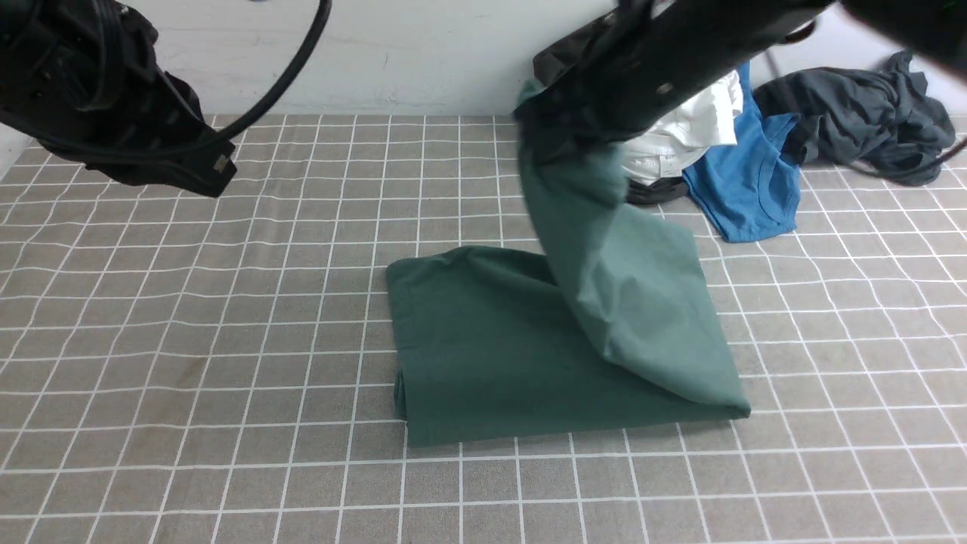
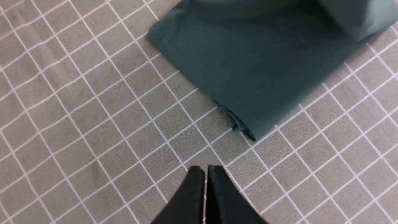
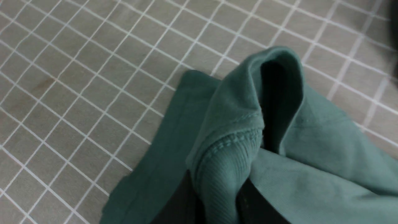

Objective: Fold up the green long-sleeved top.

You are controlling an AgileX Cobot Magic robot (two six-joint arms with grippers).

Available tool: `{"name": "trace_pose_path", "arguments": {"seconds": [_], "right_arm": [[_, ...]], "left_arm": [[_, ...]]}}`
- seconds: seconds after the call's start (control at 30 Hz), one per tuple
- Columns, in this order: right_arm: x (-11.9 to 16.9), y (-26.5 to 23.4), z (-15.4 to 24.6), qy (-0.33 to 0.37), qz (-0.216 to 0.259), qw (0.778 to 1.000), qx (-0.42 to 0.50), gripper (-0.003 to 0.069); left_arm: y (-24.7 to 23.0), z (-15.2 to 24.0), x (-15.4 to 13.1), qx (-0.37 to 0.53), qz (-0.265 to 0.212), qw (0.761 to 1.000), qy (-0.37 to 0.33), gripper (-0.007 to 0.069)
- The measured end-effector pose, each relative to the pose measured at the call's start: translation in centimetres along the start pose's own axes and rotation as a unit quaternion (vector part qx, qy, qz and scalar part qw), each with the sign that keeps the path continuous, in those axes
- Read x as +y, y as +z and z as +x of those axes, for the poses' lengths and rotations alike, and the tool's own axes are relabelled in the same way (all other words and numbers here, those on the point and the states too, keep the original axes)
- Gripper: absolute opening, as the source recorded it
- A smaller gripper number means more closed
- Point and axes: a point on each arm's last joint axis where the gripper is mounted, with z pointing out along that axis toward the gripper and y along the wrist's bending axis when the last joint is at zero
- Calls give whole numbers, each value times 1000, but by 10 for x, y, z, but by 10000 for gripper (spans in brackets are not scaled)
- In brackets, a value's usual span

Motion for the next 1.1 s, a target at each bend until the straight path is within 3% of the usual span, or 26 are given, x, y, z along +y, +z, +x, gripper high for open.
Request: {"name": "trace_pose_path", "arguments": {"seconds": [0.2, 0.3, 0.37, 0.4, 0.43, 0.57, 0.63, 0.77, 0.9, 1.07, 1.1], "right_arm": [[28, 80, 12, -8, -30, 999, 36, 97], [34, 96, 12, 2, -48, 998, 44, 176], [36, 91, 6, 5, -55, 998, 40, 281], [36, 89, 5, 4, -55, 998, 40, 291], [37, 76, -3, 0, -59, 998, 36, 377], [37, 39, -16, -30, -49, 997, 59, 492], [34, 21, -22, -54, -23, 997, 58, 506], [30, -1, -25, -72, 12, 996, 51, 475], [33, -33, -14, -74, 17, 996, 57, 335], [36, -78, 34, -71, 17, 993, 97, 90], [36, -75, 37, -70, 17, 992, 104, 81]], "left_arm": [[-29, 7, -11, -36, -9, 999, 8, -7], [-40, 10, -15, -50, -13, 999, 12, -7], [-45, 13, -17, -56, -15, 998, 14, -7], [-45, 13, -17, -56, -15, 998, 14, -7], [-44, 16, -18, -52, -13, 998, 12, -7], [-31, 31, -19, -24, -4, 1000, 5, -7], [-24, 42, -20, -7, 1, 1000, 0, -7], [-20, 60, -25, 7, 4, 1000, -4, -7], [-28, 94, -36, -5, -11, 1000, 0, -7], [-41, 151, -50, -62, -66, 996, 10, -7], [-41, 153, -51, -64, -67, 996, 11, -7]]}}
